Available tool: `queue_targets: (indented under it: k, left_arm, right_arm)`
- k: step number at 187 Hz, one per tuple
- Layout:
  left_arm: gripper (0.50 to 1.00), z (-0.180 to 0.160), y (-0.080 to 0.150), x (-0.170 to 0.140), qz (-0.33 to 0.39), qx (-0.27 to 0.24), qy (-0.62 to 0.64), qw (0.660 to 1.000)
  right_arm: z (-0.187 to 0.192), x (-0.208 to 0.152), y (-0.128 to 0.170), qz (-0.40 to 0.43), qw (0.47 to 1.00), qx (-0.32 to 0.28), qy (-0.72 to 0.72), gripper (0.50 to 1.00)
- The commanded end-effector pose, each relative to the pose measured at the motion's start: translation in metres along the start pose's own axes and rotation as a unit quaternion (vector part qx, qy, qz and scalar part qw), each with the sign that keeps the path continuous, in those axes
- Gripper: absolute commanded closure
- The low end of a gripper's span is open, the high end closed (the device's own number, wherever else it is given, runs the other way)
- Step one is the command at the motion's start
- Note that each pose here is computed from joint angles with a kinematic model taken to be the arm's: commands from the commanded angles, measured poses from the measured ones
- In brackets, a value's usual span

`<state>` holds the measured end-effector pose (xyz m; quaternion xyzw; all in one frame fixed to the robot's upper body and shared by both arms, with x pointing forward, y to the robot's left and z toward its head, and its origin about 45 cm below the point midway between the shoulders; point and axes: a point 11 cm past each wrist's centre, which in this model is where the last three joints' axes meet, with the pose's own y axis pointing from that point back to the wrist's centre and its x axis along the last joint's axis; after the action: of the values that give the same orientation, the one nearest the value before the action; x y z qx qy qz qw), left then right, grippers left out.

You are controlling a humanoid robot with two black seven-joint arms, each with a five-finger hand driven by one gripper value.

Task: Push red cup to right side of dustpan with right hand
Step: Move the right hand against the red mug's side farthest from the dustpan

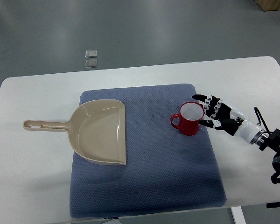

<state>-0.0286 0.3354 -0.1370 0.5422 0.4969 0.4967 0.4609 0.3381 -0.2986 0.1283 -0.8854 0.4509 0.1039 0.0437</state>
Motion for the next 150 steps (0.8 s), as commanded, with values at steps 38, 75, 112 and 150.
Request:
queue_targets:
  k: [38, 75, 112, 150]
  left_arm:
    - [0.500, 0.000, 0.000, 0.000, 0.000, 0.000, 0.000, 1.000]
    - [0.500, 0.000, 0.000, 0.000, 0.000, -0.001, 0.000, 1.000]
    - [0.500, 0.000, 0.000, 0.000, 0.000, 0.000, 0.000, 1.000]
    - [0.500, 0.000, 0.000, 0.000, 0.000, 0.000, -0.001, 1.000]
  right_arm:
    - [0.000, 0.002, -0.001, 0.008, 1.000, 0.000, 0.006, 0.576]
    - [0.002, 0.003, -0.003, 0.024, 1.000, 0.001, 0.013, 0.576]
    - [0.009, -0.005, -0.009, 0.021, 1.000, 0.002, 0.006, 0.579]
    - [0.011, -0.008, -0.011, 0.019, 1.000, 0.001, 0.004, 0.576]
